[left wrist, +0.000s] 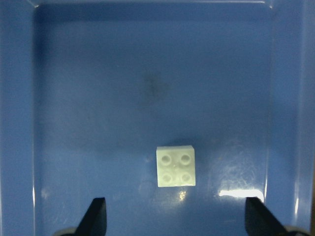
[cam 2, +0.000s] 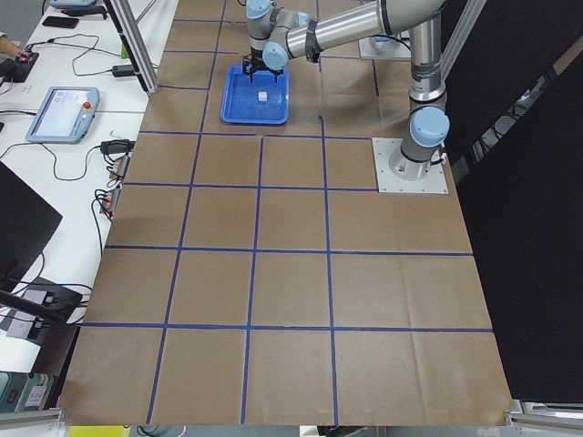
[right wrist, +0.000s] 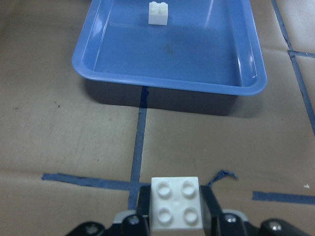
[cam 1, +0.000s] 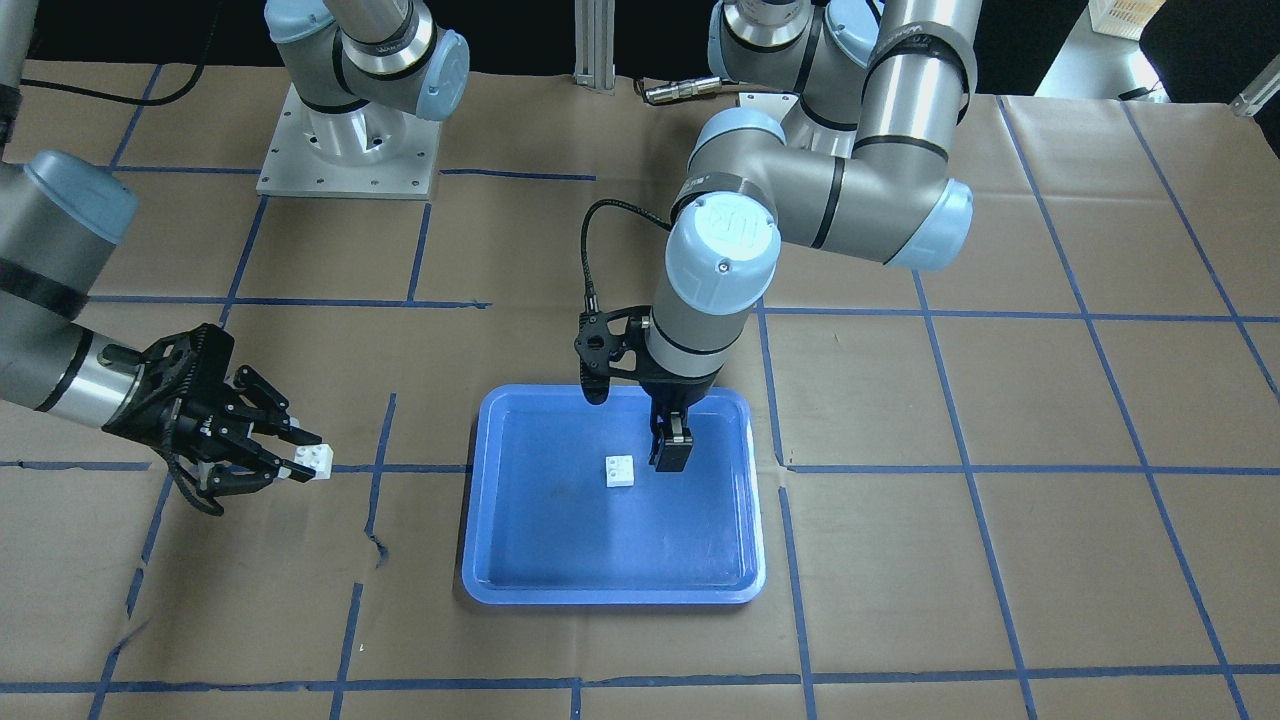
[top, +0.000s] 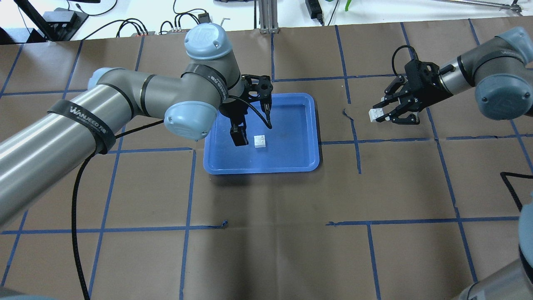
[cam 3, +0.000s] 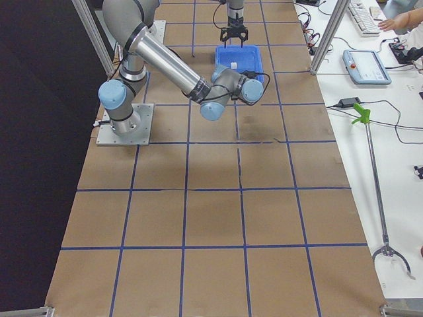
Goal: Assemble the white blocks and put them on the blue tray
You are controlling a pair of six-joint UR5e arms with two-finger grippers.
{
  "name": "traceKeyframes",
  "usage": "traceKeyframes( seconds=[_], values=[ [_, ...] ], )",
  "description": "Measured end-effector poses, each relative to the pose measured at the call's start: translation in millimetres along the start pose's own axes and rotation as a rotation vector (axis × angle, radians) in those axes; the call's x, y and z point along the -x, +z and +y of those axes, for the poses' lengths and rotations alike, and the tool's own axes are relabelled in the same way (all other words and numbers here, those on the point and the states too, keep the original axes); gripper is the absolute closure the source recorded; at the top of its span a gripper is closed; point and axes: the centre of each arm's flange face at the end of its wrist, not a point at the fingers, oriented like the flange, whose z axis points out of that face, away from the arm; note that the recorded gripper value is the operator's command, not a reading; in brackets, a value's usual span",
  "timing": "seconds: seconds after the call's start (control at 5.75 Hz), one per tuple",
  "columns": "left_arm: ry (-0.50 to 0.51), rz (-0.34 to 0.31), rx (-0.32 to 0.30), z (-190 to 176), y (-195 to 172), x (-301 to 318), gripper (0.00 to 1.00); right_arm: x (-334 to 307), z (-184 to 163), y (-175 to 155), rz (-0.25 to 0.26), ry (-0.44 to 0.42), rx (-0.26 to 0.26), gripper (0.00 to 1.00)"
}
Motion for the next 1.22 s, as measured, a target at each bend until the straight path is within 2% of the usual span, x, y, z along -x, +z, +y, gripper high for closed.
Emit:
traceKeyframes(
  seconds=[0.35,0.52,0.7,0.87,1.22],
  values=[
    [-0.088,0.069,0.024,46.7,-93.9,-42.7,0.00,-1.2,-54.6,52.7,0.042,0.016,-0.007,0.83],
    [-0.150,0.080,0.028,60.3,-125.1,-62.5,0.00,3.4,-89.3,85.3,0.080,0.040,-0.001,0.83],
    [-0.290,0.069,0.032,73.1,-145.0,-69.5,0.00,7.5,-121.6,114.0,0.112,0.068,-0.006,0.83],
    [-0.483,0.037,0.028,88.4,-163.1,-70.2,0.00,11.2,-144.9,141.0,0.126,0.088,-0.013,0.83],
    [-0.904,-0.044,-0.011,105.9,-194.3,-77.6,0.00,17.1,-157.2,190.5,0.129,0.102,-0.012,0.83]
  ],
)
